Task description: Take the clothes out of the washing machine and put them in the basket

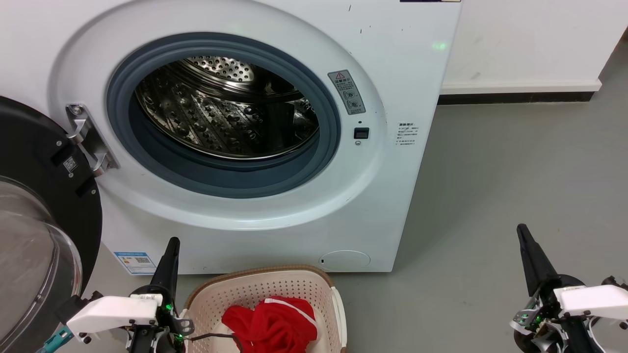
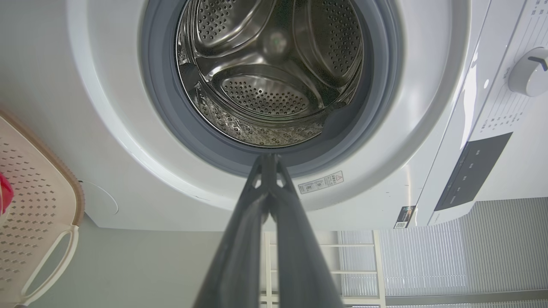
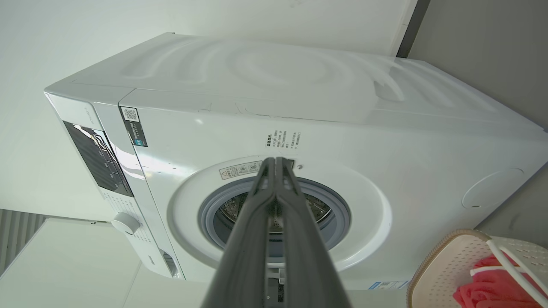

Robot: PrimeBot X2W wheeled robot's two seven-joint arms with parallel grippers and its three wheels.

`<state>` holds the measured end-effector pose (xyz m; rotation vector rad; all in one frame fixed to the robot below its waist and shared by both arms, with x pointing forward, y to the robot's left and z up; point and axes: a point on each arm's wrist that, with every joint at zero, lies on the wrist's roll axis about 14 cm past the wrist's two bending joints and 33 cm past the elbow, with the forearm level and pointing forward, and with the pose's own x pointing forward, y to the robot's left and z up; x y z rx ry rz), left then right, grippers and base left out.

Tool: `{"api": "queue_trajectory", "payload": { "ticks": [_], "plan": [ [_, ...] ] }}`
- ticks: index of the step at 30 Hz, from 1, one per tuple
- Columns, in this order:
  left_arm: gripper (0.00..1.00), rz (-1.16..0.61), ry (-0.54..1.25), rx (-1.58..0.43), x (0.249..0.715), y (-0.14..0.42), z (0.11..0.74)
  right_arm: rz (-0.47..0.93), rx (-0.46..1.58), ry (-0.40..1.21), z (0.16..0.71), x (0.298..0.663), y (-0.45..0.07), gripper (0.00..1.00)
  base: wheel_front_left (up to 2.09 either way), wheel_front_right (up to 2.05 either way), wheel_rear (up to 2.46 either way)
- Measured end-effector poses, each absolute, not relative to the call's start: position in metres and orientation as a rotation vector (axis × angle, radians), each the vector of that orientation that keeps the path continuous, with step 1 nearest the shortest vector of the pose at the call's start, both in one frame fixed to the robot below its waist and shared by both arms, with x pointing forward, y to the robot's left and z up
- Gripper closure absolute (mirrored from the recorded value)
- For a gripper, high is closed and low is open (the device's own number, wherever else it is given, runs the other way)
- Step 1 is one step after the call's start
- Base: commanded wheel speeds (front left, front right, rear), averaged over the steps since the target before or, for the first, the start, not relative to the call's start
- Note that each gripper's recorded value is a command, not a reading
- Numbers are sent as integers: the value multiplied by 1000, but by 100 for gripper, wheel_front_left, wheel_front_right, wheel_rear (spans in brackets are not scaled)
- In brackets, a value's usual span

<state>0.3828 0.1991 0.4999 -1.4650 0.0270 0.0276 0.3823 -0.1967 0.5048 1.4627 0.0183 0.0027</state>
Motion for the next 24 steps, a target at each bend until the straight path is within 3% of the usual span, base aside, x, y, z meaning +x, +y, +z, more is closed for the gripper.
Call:
{"api": "queue_trajectory", "payload": {
  "ticks": [24],
  "plan": [
    [100,6,6,-1575,388,200,505,-11,1574,7,504,387,-201,100,0,0,0]
  ]
}}
